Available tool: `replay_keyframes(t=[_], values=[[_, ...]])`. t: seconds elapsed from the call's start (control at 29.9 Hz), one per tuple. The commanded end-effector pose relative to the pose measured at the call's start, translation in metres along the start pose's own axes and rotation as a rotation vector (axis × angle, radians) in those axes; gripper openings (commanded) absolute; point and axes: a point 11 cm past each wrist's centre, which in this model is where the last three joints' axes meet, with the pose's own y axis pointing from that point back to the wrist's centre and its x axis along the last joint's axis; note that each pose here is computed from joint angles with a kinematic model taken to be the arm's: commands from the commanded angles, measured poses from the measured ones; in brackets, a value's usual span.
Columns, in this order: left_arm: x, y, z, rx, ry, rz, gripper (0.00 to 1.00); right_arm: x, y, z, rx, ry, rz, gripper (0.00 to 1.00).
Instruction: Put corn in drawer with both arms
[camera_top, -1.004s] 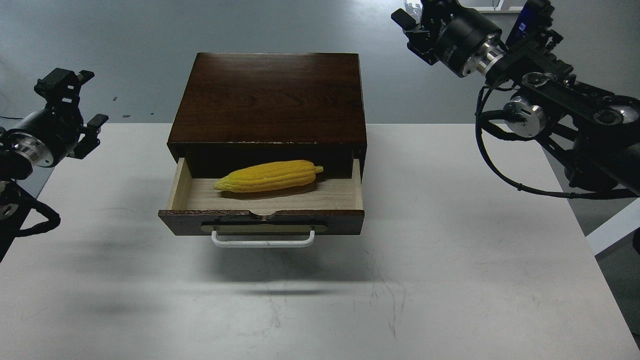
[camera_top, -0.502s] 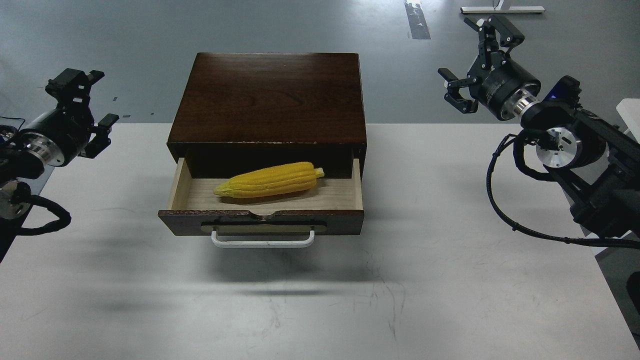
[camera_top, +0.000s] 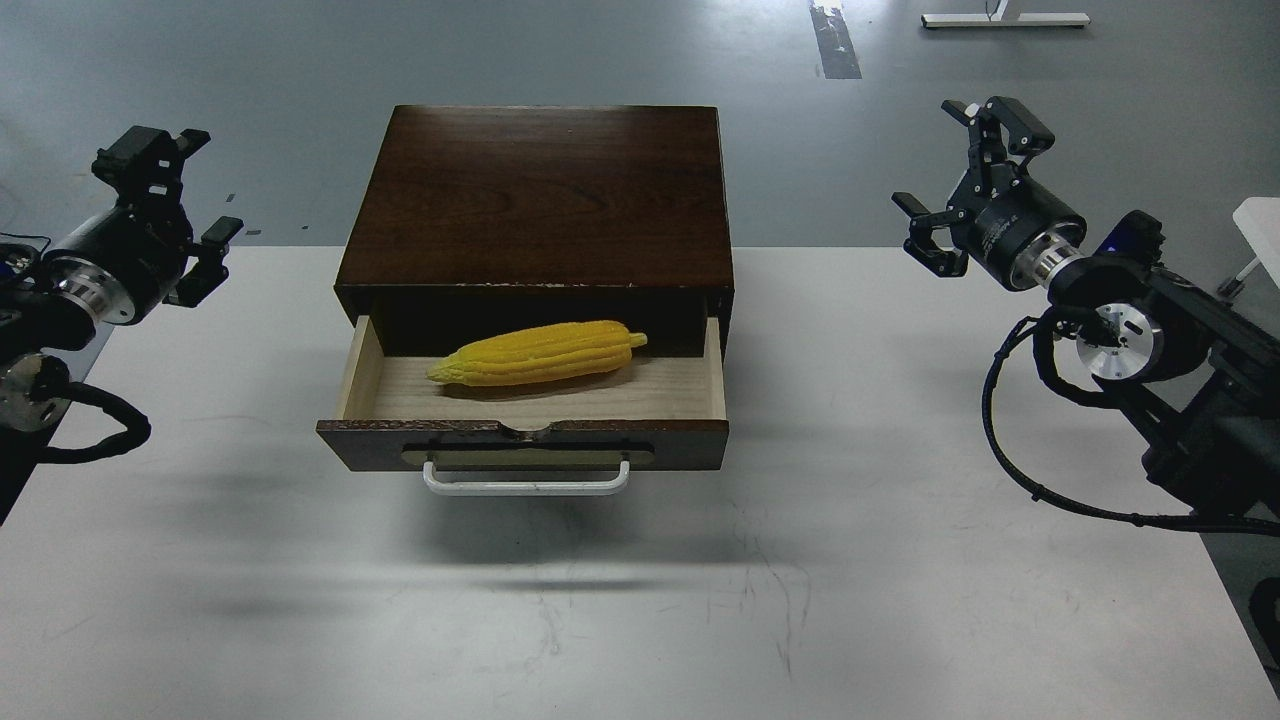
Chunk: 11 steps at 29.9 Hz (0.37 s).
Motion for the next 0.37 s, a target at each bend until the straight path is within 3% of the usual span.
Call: replay_keyframes(t=[0.0,0.33], values=[[-0.001,0.000,0.000,0.001,0.006,-0.014,0.98,-0.003,0.001,0.002,-0.004,-0.001,-0.038,1.00],[-0.007,-0.001,-0.005,0.024,0.019,-0.039,0.98,-0.004,0.000,0.026,-0.037,-0.035,-0.041,1.00]])
